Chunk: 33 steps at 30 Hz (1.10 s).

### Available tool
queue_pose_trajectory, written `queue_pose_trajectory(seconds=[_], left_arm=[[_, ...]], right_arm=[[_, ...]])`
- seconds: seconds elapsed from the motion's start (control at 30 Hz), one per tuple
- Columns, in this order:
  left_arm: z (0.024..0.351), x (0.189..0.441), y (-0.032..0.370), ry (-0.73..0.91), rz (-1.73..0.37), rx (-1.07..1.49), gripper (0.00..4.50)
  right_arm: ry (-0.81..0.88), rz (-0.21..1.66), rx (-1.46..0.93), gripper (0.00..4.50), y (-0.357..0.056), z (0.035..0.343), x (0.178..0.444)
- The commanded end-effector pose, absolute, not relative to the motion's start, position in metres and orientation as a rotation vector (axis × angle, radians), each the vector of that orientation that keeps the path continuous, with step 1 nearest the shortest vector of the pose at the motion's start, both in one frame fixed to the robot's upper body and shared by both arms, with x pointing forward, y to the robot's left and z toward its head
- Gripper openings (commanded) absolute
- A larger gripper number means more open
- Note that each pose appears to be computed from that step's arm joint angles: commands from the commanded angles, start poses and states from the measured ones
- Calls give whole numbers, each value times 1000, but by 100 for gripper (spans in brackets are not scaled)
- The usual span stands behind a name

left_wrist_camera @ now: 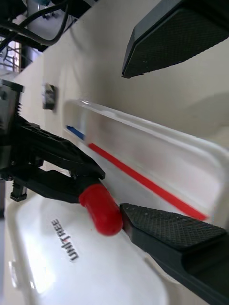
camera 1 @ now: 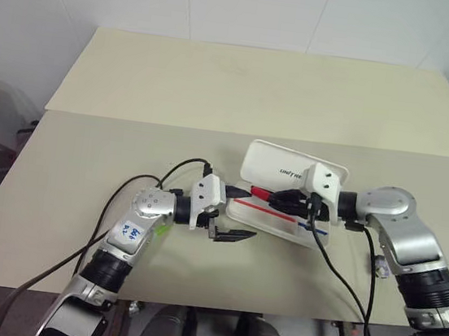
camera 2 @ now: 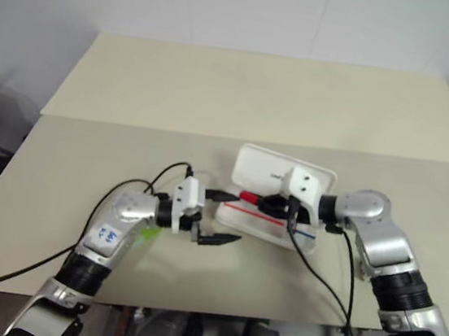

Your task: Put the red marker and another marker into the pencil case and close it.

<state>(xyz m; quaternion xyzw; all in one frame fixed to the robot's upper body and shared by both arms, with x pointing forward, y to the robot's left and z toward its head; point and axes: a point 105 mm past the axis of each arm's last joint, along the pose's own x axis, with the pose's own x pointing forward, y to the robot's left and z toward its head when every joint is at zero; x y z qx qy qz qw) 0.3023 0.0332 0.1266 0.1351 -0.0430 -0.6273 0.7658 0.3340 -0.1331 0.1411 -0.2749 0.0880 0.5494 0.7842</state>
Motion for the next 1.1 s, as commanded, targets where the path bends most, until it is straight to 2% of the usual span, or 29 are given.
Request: queue_pose_trajectory(seconds=[0.03, 0.13, 0.27, 0.37, 0.5, 0.7, 0.9, 1.1], left_arm=[[139, 297, 34, -150, -1359, 290, 450], [138, 296, 38, -143, -1345, 290, 450], [137, 295, 43, -137, -1330, 292, 450], [136, 295, 46, -133, -1320, 295, 450], [137, 295, 48, -131, -1313, 296, 450], [142, 294, 55, -140, -1292, 305, 450], [145, 288, 69, -138, -1242, 303, 450], [148, 281, 88, -134, -1159, 297, 450]], right_arm=[[134, 1197, -634, 57, -127, 148, 338], [160, 1214, -658, 57, -127, 142, 338], [151, 1215, -735, 197, -130, 136, 341], [111, 1195, -729, 292, -130, 142, 345], [73, 1189, -699, 442, -128, 151, 347], [-50, 1257, -475, 447, -117, 188, 333], [-20, 1331, -358, 447, -123, 189, 310], [-28, 1362, -321, 447, -123, 194, 298]])
